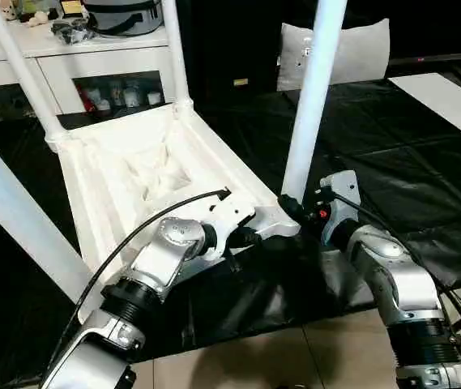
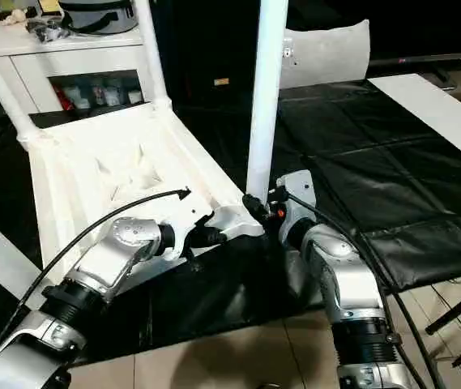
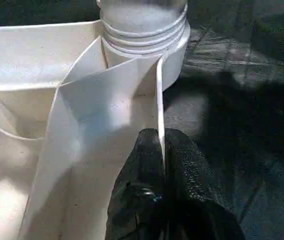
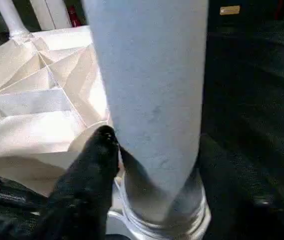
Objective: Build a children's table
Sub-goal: Rotate leg to tighten
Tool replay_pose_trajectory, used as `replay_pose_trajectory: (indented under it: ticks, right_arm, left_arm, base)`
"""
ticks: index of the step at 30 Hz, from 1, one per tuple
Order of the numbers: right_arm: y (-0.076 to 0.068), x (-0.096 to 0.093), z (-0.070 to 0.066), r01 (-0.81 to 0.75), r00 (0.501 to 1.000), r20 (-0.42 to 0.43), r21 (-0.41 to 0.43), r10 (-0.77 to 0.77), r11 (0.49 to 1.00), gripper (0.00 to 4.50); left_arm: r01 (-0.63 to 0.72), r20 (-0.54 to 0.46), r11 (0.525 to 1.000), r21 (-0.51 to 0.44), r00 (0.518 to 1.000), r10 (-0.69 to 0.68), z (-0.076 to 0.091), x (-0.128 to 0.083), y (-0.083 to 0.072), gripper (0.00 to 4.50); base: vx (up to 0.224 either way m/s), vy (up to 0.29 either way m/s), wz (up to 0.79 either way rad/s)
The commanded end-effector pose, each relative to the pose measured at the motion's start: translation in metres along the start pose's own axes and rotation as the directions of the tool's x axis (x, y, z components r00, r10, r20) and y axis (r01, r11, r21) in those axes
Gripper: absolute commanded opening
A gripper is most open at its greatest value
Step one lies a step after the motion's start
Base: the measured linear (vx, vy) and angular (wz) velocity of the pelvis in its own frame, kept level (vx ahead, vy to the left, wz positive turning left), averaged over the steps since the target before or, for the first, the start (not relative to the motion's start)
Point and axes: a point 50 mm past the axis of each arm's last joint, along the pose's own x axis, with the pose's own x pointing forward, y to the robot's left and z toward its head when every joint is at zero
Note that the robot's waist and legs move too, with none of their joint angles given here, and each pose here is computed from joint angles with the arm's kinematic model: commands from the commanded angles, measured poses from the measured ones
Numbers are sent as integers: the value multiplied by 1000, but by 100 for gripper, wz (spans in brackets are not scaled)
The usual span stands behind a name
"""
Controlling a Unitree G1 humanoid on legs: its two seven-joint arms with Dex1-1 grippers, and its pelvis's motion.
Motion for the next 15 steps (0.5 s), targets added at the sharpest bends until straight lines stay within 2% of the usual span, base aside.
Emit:
replay_pose_trajectory:
  ticks: [1,5,7,9,10,12,14,15]
  right_arm:
    - [14,4,-7,-93,995,-30,2,93,996,291]
    - [2,-7,-4,-113,994,-19,-34,112,993,312]
    - [-9,-17,0,-159,987,-21,-73,158,985,344]
    - [-11,-20,1,-174,985,-25,-86,172,981,358]
    - [-14,-24,2,-202,979,-36,-108,200,973,358]
    - [-21,-31,3,-256,966,-67,-152,249,955,388]
    - [-23,-34,4,-270,962,-76,-162,261,949,393]
    - [-30,-42,9,-328,943,-112,-188,312,926,415]
  left_arm:
    - [25,91,996,82,995,-32,24,-1,-2,0]
    - [30,56,992,121,998,-37,16,-8,3,0]
    - [54,33,989,141,998,-59,9,-15,7,0]
    - [64,29,987,148,997,-69,7,-16,7,0]
    - [79,26,984,158,996,-85,6,-18,8,0]
    - [111,8,978,175,993,-114,2,-23,10,0]
    - [120,2,976,180,992,-122,1,-24,10,0]
    - [192,-34,955,226,981,-189,-5,-32,11,0]
  base:
    - [0,0,0]
    - [0,0,0]
    - [0,0,0]
    - [0,0,0]
    - [0,0,0]
    - [0,0,0]
    - [0,0,0]
    - [0,0,0]
